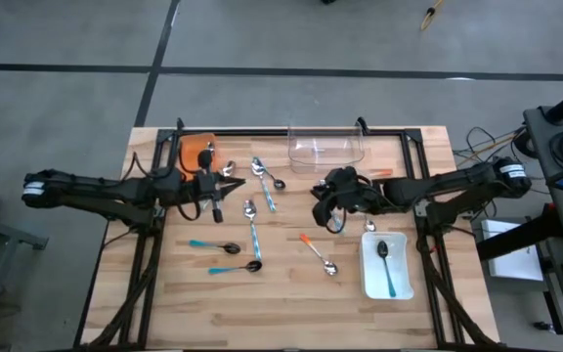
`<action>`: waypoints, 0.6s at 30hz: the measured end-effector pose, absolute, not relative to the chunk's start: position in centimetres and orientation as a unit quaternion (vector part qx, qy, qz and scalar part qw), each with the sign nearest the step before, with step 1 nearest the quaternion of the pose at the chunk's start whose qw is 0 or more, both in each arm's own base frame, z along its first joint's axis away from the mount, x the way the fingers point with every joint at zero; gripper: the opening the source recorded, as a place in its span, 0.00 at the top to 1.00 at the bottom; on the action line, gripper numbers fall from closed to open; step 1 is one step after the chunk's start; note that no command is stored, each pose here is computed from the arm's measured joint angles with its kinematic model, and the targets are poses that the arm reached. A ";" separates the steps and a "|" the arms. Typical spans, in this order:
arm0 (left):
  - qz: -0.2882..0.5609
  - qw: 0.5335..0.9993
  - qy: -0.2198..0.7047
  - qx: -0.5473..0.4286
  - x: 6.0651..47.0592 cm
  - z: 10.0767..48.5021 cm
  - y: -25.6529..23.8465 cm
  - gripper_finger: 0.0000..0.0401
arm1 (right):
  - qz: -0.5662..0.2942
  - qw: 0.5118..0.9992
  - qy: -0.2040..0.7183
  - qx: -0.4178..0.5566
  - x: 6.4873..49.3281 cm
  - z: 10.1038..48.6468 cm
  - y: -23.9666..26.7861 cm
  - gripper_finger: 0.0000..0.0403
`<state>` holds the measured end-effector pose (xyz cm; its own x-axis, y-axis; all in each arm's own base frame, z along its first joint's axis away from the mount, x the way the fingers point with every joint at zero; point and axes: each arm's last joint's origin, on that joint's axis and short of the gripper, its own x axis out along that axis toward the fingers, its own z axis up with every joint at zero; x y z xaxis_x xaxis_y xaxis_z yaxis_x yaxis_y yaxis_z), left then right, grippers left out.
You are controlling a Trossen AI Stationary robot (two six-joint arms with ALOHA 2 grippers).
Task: Sort silverware by color (type)
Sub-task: Put the blue patterned spoon into the transparent bin
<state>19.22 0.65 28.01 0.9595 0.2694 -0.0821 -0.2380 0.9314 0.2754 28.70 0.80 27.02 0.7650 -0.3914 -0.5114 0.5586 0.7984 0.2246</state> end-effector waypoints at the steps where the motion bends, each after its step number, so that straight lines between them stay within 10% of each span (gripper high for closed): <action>1: 0.129 0.981 0.060 0.133 19.2 27.9 0.6 1.00 | -0.258 0.921 0.231 0.177 29.1 27.5 0.7 0.87; 18: 0.127 0.980 0.075 0.133 18.9 27.8 0.6 1.00 | -0.354 0.789 0.480 0.147 34.0 27.1 -1.0 0.87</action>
